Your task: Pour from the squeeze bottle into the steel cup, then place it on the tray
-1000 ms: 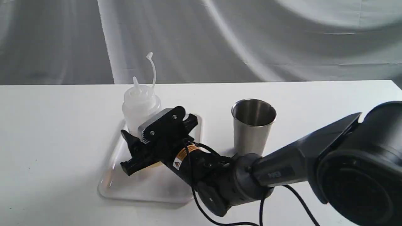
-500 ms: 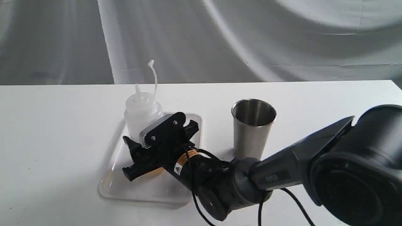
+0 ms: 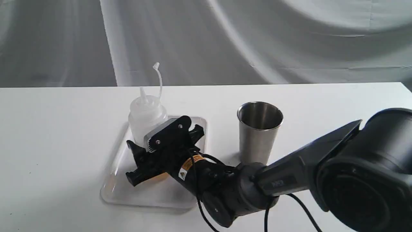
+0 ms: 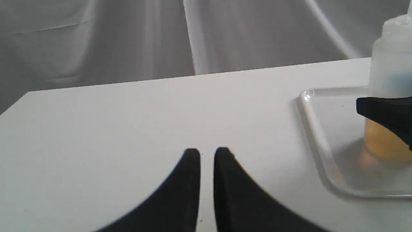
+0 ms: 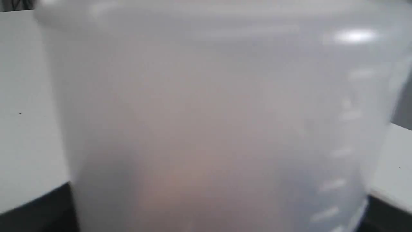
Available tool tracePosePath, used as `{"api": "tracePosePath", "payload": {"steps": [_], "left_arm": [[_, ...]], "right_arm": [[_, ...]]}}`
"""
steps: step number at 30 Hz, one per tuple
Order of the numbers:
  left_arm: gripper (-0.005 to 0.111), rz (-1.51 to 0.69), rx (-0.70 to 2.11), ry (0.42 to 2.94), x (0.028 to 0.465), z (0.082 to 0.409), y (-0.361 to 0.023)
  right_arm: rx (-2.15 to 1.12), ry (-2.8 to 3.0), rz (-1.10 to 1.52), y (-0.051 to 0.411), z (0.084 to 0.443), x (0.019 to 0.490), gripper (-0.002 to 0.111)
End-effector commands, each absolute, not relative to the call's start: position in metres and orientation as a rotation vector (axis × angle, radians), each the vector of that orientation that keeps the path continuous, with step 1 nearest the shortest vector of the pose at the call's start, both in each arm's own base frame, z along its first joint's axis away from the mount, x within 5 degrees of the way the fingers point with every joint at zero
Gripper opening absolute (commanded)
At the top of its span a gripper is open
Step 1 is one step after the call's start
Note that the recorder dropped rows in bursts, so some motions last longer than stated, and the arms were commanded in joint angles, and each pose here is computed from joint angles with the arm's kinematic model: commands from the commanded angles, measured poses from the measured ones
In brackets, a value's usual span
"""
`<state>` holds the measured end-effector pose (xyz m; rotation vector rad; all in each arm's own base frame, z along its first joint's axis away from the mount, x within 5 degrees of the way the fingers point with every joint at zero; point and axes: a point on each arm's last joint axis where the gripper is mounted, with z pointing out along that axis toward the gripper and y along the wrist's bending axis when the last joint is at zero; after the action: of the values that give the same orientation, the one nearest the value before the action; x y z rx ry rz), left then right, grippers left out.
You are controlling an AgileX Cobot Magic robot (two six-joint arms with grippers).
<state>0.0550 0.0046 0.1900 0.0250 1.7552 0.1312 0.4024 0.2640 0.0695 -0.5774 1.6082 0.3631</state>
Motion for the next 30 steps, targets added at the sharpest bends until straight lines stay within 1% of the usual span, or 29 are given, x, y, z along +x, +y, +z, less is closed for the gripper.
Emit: {"api": "tracePosePath", "payload": {"steps": [1,5,8,17,24,30], "left_arm": [[0.008,0.125,0.029,1.751,0.0549,0.1891,0.0042],[0.008,0.125,0.029,1.751,0.0549,0.1891,0.0042],[0.008,0.125,0.029,1.751,0.0549,0.1891,0.0042],[0.008,0.125,0.029,1.751,0.0549,0.1891,0.0042],[0.008,0.125,0.029,1.751,0.0549,0.1891,0.0042],[0.008,0.125,0.029,1.751,0.0549,0.1891,0.0042]], "right_arm": [[-0.552,1.565,0.373,0.2653,0.0775,0.4047,0.043],[-0.553,1.567,0.373,0.2653,0.0773,0.4047,0.043],[-0.553,1.567,0.373,0.2653,0.0773,0.4047,0.047],[-0.554,1.569,0.373,0.2653,0.0771,0.4047,0.069],[-0.554,1.569,0.373,0.2653,0.0771,0.4047,0.092],[-0.552,1.57,0.374,0.2653,0.0771,0.4047,0.102]]}}
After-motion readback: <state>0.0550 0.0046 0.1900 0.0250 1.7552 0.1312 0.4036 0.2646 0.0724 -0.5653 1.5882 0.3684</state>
